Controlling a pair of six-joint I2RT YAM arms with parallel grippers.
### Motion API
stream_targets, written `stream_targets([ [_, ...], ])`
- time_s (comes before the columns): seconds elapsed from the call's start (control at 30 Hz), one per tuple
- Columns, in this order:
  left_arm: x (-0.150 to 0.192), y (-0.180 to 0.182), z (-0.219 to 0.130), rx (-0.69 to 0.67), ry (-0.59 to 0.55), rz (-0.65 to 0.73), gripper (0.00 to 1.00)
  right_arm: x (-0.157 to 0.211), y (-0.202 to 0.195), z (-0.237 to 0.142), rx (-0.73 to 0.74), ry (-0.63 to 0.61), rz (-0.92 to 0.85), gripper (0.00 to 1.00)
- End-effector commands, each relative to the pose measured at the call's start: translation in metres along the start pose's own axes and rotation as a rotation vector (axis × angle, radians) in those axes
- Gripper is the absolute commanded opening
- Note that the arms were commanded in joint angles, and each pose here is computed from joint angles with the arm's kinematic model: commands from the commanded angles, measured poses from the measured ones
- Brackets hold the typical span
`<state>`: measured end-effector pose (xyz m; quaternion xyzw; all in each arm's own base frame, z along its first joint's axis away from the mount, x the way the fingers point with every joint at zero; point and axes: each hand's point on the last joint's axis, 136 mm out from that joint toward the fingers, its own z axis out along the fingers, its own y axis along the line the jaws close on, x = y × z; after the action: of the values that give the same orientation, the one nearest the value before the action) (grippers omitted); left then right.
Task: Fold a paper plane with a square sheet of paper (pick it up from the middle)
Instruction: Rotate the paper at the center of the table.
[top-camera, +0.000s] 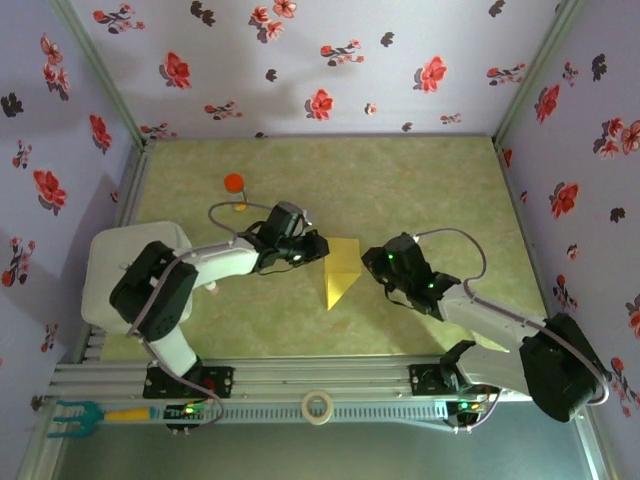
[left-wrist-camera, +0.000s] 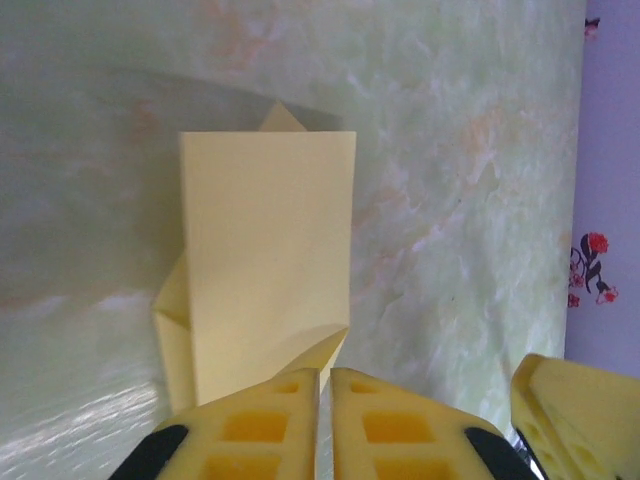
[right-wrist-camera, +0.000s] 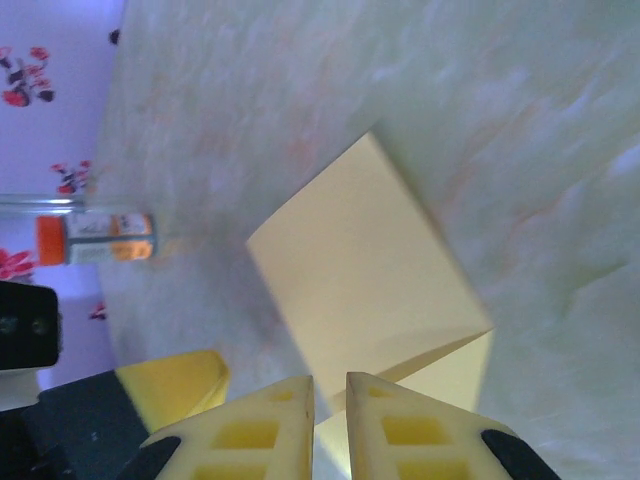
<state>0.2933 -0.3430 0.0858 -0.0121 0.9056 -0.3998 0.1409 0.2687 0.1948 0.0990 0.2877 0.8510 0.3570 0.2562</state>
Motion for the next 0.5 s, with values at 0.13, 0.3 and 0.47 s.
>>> stream_targets([
  [0.13, 0.004, 0.004, 0.031, -0.014, 0.076, -0.009, 0.10, 0.010, -0.027, -0.001, 0.046, 0.100, -0.074, 0.18],
  [0.3, 0.008, 0.021, 0.041, -0.065, 0.097, -0.020, 0.09, 0.018, -0.021, 0.005, 0.035, 0.168, -0.116, 0.23],
  [0.47, 0.027, 0.046, 0.047, -0.106, 0.145, -0.037, 0.06, 0.029, -0.027, 0.013, 0.085, 0.263, -0.156, 0.29],
])
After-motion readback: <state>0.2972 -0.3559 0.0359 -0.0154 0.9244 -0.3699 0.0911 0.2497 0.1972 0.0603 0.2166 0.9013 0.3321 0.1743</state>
